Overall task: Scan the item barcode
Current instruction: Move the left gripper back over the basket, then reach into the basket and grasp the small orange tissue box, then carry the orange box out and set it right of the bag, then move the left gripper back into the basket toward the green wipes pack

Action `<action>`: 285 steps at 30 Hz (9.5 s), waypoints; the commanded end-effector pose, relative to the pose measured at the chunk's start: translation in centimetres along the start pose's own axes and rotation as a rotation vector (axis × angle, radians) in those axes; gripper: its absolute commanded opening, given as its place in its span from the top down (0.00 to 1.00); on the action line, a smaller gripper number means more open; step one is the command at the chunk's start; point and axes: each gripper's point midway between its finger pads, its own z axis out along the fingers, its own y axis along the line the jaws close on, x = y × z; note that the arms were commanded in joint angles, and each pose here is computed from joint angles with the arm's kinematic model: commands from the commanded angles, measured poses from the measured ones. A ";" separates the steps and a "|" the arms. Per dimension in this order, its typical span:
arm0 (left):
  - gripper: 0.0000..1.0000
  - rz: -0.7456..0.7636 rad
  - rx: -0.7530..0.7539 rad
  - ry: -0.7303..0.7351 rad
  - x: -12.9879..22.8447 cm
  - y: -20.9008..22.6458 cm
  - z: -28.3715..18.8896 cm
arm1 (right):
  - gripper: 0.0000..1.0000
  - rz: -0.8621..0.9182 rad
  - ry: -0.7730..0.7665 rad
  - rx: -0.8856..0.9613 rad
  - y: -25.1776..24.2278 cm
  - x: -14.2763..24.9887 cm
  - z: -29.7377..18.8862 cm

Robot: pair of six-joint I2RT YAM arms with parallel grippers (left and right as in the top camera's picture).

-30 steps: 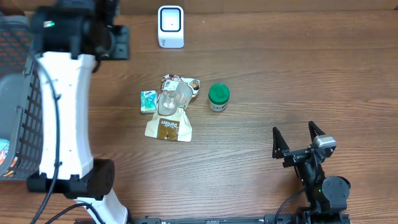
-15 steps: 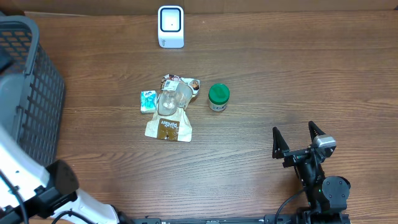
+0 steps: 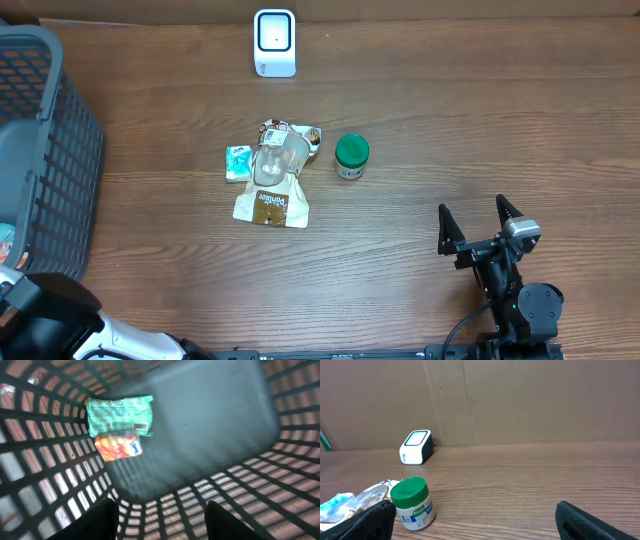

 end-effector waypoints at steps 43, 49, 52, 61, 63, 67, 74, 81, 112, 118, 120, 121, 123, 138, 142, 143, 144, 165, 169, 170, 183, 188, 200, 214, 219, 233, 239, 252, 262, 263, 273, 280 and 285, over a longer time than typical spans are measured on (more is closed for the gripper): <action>0.24 0.374 -0.159 0.127 3.4 5.2 20.7 | 0.00 -0.001 -0.001 0.001 -0.1 0.3 0.0; 0.28 0.383 -0.158 0.119 3.2 5.1 20.9 | 0.00 -0.001 -0.001 0.001 -0.1 0.3 0.0; 0.32 0.384 -0.157 0.133 3.6 5.2 21.2 | 0.00 -0.001 -0.001 0.001 -0.1 0.3 0.0; 0.50 0.387 -0.161 0.180 4.9 5.6 22.4 | 0.00 -0.001 -0.001 0.001 -0.1 0.3 0.0; 0.61 0.387 -0.161 0.178 4.9 5.5 22.4 | 0.00 -0.001 -0.001 0.001 -0.1 0.3 0.0; 0.69 0.385 -0.141 0.180 5.0 5.2 22.5 | 0.00 -0.001 -0.001 0.001 -0.1 0.3 0.0; 0.47 0.385 -0.128 0.211 5.8 5.2 22.4 | 0.00 -0.001 -0.001 0.001 -0.1 0.3 0.0; 0.46 0.374 -0.143 0.279 7.3 5.7 21.9 | 0.00 -0.001 -0.001 0.001 -0.1 0.3 0.0; 0.96 0.171 -0.107 0.219 3.1 2.9 15.9 | 0.00 -0.001 -0.001 0.001 -0.1 0.3 0.0; 0.96 0.186 -0.054 0.084 -0.9 -0.5 11.0 | 0.00 -0.001 -0.001 0.001 -0.1 0.3 0.0; 0.96 0.192 -0.037 0.048 -1.6 -1.7 9.4 | 0.00 -0.001 -0.001 0.001 -0.1 0.3 0.0; 0.96 0.184 -0.023 0.026 -2.0 -2.4 8.4 | 0.00 0.000 -0.001 0.001 -0.1 0.3 0.0; 0.96 0.167 0.038 -0.025 -2.7 -4.5 6.0 | 0.00 -0.001 -0.001 0.001 -0.1 0.3 0.0; 0.96 0.516 0.552 -0.193 9.6 -23.1 -14.6 | 0.00 -0.001 -0.001 0.001 -0.1 0.3 0.0; 0.96 0.641 0.543 -0.086 16.8 -26.1 -14.6 | 0.00 -0.001 -0.001 0.001 -0.1 0.3 0.0; 0.96 0.659 0.531 -0.069 18.2 -26.7 -14.5 | 0.00 -0.001 -0.001 0.001 -0.1 0.3 0.0; 0.96 0.669 0.520 -0.045 19.8 -27.3 -14.2 | 0.00 -0.001 -0.001 0.001 -0.1 0.3 0.0; 0.96 0.685 0.291 0.117 42.4 -34.1 -4.7 | 0.00 -0.001 -0.001 0.001 -0.1 0.3 0.0; 0.96 0.614 0.156 0.166 43.2 -32.1 -2.1 | 0.00 -0.001 -0.001 0.001 -0.1 0.3 0.0; 0.96 0.607 0.134 0.181 43.6 -31.8 -1.4 | 0.00 -0.001 -0.001 0.001 -0.1 0.3 0.0; 0.70 0.323 -0.044 0.356 48.7 -29.1 3.6 | 0.00 -0.001 -0.001 0.001 -0.1 0.3 0.0; 0.00 0.349 -0.018 0.361 48.9 -29.6 3.5 | 0.00 -0.001 -0.001 0.001 -0.1 0.3 0.0; 0.04 0.568 0.304 0.288 40.4 -33.7 -5.7 | 0.00 0.000 -0.001 0.001 -0.1 0.3 0.0; 0.14 0.524 0.420 -0.093 16.6 -25.1 -13.4 | 0.00 -0.001 -0.001 0.001 -0.1 0.3 0.0; 0.18 0.383 0.346 -0.154 10.1 -20.2 -12.4 | 0.00 -0.001 -0.001 0.001 -0.1 0.3 0.0; 0.27 0.062 0.067 -0.079 1.6 -7.8 -3.6 | 0.00 -0.001 -0.001 0.001 -0.1 0.3 0.0; 0.27 0.022 -0.171 -0.023 1.3 -1.9 2.6 | 0.00 -0.001 -0.001 0.001 -0.1 0.3 0.0; 0.22 0.042 -0.350 0.024 2.9 4.3 13.7 | 0.00 -0.001 -0.001 0.001 -0.1 0.3 0.0; 0.23 0.123 -0.450 0.005 1.7 5.4 18.2 | 0.00 -0.001 -0.001 0.001 -0.1 0.3 0.0; 0.23 0.125 -0.451 0.009 1.7 5.4 18.6 | 0.00 -0.001 -0.001 0.001 -0.1 0.3 0.0; 0.26 0.156 -0.477 0.003 1.2 5.6 20.8 | 0.00 -0.001 -0.001 0.001 -0.1 0.3 0.0; 0.25 0.167 -0.491 0.006 1.0 6.0 22.5 | 0.00 -0.001 -0.001 0.001 -0.1 0.3 0.0; 0.25 0.181 -0.504 0.050 2.0 6.3 24.3 | 0.00 0.000 -0.001 0.001 -0.1 0.3 0.0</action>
